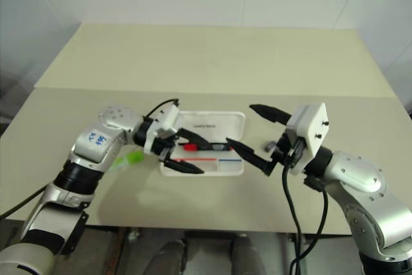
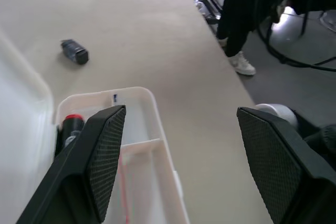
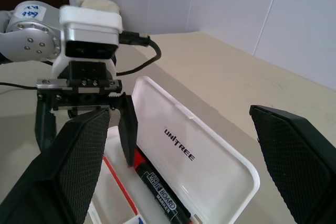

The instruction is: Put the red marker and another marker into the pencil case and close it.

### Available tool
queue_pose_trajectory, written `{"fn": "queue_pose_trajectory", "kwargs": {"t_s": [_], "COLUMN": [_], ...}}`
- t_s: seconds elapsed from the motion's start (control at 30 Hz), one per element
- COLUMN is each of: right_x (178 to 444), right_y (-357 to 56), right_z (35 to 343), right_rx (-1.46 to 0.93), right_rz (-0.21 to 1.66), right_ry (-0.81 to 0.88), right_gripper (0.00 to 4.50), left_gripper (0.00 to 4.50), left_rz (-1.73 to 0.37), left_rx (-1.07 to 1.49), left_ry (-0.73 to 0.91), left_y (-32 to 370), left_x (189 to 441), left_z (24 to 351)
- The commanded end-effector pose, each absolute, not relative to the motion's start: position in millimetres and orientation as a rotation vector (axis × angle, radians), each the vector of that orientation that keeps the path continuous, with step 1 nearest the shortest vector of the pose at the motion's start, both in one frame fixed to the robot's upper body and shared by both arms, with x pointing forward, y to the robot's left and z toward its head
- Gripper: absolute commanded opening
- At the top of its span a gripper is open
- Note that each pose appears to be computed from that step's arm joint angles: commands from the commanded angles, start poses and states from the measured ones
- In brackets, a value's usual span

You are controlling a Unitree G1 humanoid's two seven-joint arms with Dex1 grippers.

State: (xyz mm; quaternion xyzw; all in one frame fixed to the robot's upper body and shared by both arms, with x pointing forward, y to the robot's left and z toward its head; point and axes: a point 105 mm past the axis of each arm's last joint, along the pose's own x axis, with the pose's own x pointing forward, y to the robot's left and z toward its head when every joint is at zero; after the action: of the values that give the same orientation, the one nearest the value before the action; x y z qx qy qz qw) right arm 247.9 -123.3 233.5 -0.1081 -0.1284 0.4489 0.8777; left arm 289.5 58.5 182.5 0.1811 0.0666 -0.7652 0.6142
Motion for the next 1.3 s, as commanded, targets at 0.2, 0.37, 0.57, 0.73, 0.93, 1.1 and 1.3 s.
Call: {"fn": "queue_pose_trajectory", "kwargs": {"t_s": [0.2,0.37,0.57,0.73,0.93,1.1,1.3], "right_x": [237.9,220.9,218.0,230.4,239.6,247.2,248.7], "right_y": [-119.1,-117.0,-127.8,-132.9,-128.9,-123.4,-121.0], "right_z": [232.7,218.4,212.4,217.7,218.7,220.9,221.0], "right_rx": [-0.251,-0.316,-0.392,-0.420,-0.412,-0.387,-0.377], "right_rz": [1.020,1.190,1.294,1.302,1.309,1.295,1.281], "right_ry": [-0.268,-0.173,-0.102,-0.119,-0.148,-0.181,-0.193], "right_gripper": [4.50,4.50,4.50,4.50,4.50,4.50,4.50], "left_gripper": [3.57,3.57,3.57,3.57,3.57,3.57,3.57], "left_rz": [-1.793,-1.738,-1.626,-1.441,-1.226,-1.048,-0.986], "left_rx": [0.346,0.286,0.250,0.349,0.482,0.480,0.529], "left_ry": [0.078,0.083,0.143,0.232,0.303,0.407,0.469], "left_y": [76.3,97.0,128.0,164.3,210.3,262.6,285.8], "left_x": [268.3,257.7,248.1,249.0,254.0,251.1,242.8], "left_z": [225.8,249.3,258.6,244.7,226.6,191.3,163.0]}}
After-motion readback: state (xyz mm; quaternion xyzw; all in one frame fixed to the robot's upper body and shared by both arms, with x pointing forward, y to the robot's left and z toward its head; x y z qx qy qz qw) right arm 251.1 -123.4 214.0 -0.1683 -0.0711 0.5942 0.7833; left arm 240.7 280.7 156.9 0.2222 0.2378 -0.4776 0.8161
